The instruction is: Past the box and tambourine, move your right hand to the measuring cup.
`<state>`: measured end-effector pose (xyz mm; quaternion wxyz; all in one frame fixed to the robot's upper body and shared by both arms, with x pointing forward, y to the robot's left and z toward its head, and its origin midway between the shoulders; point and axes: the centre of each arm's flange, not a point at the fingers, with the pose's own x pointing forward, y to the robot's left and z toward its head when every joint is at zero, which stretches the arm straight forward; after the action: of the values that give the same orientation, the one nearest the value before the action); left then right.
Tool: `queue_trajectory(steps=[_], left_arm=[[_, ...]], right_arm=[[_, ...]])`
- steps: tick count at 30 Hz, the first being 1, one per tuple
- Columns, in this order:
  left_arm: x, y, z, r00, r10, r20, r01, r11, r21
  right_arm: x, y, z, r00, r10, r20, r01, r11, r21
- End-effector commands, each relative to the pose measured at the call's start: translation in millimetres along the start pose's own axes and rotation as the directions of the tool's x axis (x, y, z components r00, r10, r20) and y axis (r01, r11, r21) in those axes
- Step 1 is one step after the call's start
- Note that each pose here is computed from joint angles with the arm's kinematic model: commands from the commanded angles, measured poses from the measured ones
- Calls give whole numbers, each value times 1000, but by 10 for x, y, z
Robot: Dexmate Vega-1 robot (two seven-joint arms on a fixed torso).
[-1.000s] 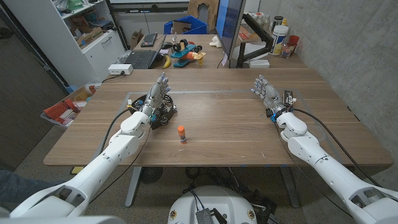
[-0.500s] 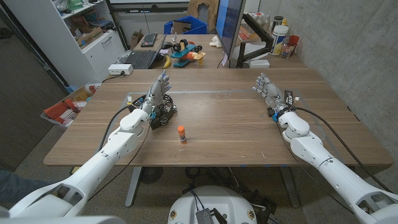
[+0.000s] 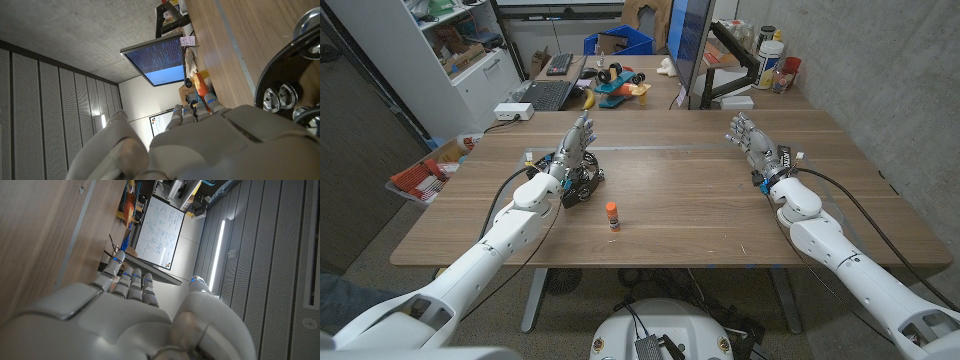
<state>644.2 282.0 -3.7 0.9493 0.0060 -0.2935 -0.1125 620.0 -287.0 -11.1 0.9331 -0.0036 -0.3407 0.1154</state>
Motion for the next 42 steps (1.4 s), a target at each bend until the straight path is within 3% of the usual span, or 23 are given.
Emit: queue_trajectory(steps=[1,11,42], left_arm=[[-8,-17,17,1000,0,-3,0,1000,6],[-16,-10,27,1000,-2,-7,2,1000,13],[-18,-72,3,1000,-12,-17,12,1000,20]], right_arm=[[-35,6,128,998,42,42,-40,999,-29],[-104,-20,274,995,49,88,-43,997,-63],[-231,-49,504,977,131,166,-111,986,-123]])
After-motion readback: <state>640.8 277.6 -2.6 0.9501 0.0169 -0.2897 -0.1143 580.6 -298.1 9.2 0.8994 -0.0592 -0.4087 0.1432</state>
